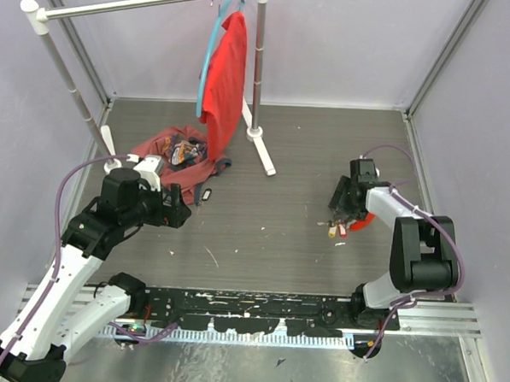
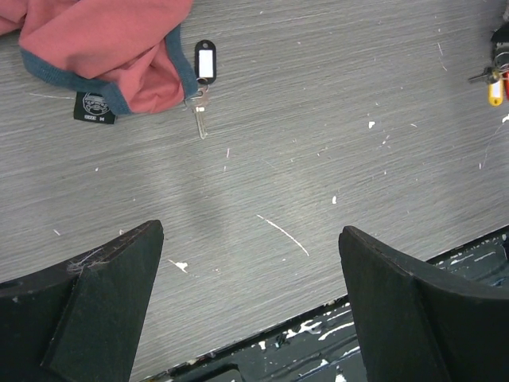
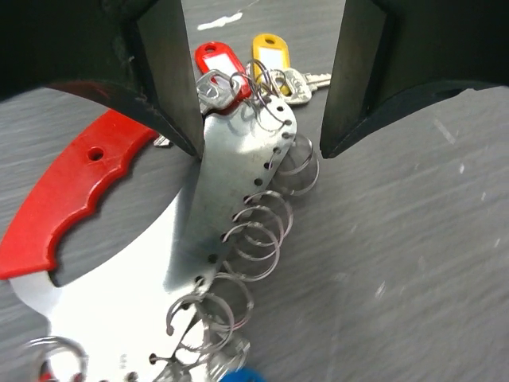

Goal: Put the keys on the keyring

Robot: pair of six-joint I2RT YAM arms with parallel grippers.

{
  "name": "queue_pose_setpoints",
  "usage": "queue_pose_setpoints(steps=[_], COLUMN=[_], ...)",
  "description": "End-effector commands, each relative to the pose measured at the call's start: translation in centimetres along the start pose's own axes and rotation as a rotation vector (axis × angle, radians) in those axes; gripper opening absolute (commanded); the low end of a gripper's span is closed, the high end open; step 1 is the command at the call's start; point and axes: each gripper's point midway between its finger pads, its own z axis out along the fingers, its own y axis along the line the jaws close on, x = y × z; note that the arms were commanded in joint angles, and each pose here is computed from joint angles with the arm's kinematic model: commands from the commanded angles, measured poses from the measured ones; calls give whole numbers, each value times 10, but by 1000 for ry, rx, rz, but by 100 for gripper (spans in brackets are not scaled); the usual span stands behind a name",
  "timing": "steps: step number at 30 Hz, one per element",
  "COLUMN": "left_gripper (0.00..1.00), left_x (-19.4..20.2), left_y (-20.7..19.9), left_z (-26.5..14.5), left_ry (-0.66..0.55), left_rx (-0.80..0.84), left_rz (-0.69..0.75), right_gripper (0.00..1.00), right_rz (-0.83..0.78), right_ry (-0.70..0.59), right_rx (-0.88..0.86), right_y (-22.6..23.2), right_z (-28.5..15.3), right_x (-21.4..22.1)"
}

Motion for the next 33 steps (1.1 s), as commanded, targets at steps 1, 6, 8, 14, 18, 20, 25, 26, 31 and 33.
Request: queue_pose_setpoints(steps=[1,6,8,14,18,20,25,26,31,33], left_gripper=[98,98,98,98,98,98,98,98,98,98], left_x=[-5,-5,-5,-5,-5,-4,-5,-5,-5,-4], left_y=[-5,-5,-5,-5,-6,-6,-6,-6,-7,-7], left_z=[2,1,1,1,2,3,2,2,2,2], left_ry=[-25,-30,-30,-28,-24,-20,-25,-25,-26,-25], left_rx=[29,29,29,30,35,37,39,40,41,42], left_rz=[0,1,0,0,-1,-1,0,1,1,1], right_gripper=[66,72,73,77,84,87,93,95,100,100], right_rz=[-10,-74,-97,-140,-158,-150,-153,-157,-152,-149], right_ry=[-21,10,24,-121,-250,-251,-155,-140,-107,-80], right_rx=[-72,-197,-259,-210,17,58,10,-9,-132,-177], right_y=[32,86,109,105,63,50,45,46,59,64], right_z=[-20,-36,-45,-64,-73,-72,-53,-50,-43,-40], right_x=[10,37,48,26,-4,-10,-4,-1,10,16])
